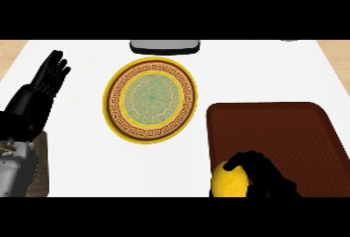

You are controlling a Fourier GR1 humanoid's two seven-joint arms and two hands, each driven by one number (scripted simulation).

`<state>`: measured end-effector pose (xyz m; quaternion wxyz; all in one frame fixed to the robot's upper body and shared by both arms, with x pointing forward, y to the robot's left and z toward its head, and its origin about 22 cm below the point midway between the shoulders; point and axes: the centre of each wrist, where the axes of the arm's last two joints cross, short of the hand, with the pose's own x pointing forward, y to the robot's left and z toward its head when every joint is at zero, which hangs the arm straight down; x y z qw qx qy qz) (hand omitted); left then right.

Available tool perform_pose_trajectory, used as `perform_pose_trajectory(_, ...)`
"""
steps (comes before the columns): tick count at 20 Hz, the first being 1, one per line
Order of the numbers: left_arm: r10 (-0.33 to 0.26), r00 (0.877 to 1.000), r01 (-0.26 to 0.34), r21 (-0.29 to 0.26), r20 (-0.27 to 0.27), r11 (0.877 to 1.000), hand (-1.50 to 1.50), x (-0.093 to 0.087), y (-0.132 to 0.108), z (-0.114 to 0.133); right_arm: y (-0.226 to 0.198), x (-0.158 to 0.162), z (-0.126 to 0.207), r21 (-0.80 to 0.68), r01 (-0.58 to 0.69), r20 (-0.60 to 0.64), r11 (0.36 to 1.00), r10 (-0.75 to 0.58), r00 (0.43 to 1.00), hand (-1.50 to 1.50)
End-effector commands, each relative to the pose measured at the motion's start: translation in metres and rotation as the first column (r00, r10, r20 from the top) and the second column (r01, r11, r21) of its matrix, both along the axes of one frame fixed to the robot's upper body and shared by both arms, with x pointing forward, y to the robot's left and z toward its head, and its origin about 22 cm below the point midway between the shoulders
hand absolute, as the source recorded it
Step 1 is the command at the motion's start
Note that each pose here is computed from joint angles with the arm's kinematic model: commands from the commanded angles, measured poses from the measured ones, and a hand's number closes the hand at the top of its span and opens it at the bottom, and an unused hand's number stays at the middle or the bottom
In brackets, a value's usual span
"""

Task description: Pick the lemon from the tray and place it in the plate

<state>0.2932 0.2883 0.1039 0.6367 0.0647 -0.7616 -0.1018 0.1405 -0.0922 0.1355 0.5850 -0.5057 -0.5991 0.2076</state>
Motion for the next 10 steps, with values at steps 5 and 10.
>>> perform_pose_trajectory(5, -0.021, 1.0, 0.021, 0.003, 0.017, 1.0, 0.0, 0.013, -0.003, 0.021, 0.052, 0.033, 0.025, 0.025, 0.001, 0.002, 1.0, -0.001, 1.0, 1.5)
perform_pose_trajectory(10, -0.042, 0.999, 0.042, -0.004, 0.012, 0.999, 0.0, 0.015, -0.018, 0.004, 0.063, 0.084, 0.032, 0.107, -0.041, -0.001, 0.993, 0.041, 0.999, 1.5)
